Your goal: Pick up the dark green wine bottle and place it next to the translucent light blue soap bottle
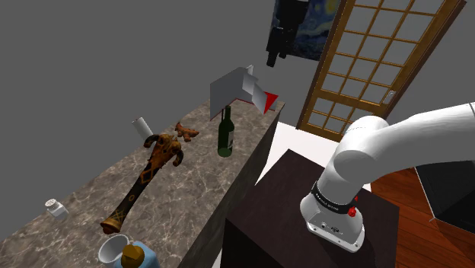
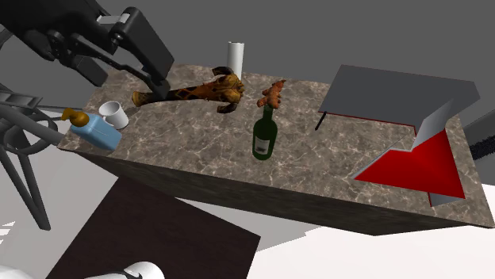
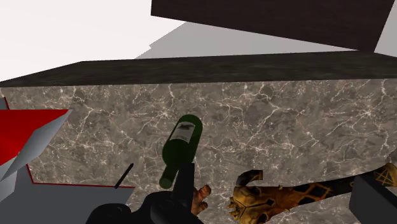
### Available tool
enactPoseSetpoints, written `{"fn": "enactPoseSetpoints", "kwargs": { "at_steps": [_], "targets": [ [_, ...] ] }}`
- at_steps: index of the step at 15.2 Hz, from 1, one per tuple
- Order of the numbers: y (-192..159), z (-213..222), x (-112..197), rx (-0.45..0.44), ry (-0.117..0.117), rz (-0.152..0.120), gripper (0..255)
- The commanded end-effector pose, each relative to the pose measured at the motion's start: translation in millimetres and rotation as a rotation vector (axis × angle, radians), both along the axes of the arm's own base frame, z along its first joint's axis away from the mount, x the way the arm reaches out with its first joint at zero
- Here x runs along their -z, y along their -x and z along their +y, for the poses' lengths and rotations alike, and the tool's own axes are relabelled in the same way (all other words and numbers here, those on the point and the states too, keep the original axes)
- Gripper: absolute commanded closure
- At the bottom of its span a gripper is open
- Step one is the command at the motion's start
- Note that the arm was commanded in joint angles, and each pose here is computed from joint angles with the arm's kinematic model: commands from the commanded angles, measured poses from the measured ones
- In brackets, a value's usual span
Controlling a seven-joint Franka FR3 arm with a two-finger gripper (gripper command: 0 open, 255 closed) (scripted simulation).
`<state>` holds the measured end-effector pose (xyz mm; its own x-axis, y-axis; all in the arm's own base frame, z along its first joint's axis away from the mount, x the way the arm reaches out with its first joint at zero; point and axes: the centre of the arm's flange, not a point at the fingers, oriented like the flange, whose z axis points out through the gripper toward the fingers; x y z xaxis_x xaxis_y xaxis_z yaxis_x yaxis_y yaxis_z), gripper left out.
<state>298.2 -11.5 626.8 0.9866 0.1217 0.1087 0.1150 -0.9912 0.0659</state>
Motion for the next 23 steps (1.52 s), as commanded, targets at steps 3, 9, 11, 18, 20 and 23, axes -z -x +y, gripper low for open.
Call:
{"fn": "enactPoseSetpoints", "kwargs": {
  "at_steps": [3,9,11,18,20,23],
  "targets": [
    [-17.0,-9.1,18.7,-0.003,-0.004,0.003,0],
    [-67.7,-35.5,75.1,-0.013,-0.015,0.011,0],
    [-84.6,-44.0,94.1,-0.016,-0.019,0.013,0],
    [-143.5,-73.0,161.1,-0.027,-0.033,0.022,0],
    [-160.3,-80.9,180.4,-0.030,-0.037,0.025,0],
    [-185.4,-92.7,209.6,-0.035,-0.042,0.029,0]
  ]
}}
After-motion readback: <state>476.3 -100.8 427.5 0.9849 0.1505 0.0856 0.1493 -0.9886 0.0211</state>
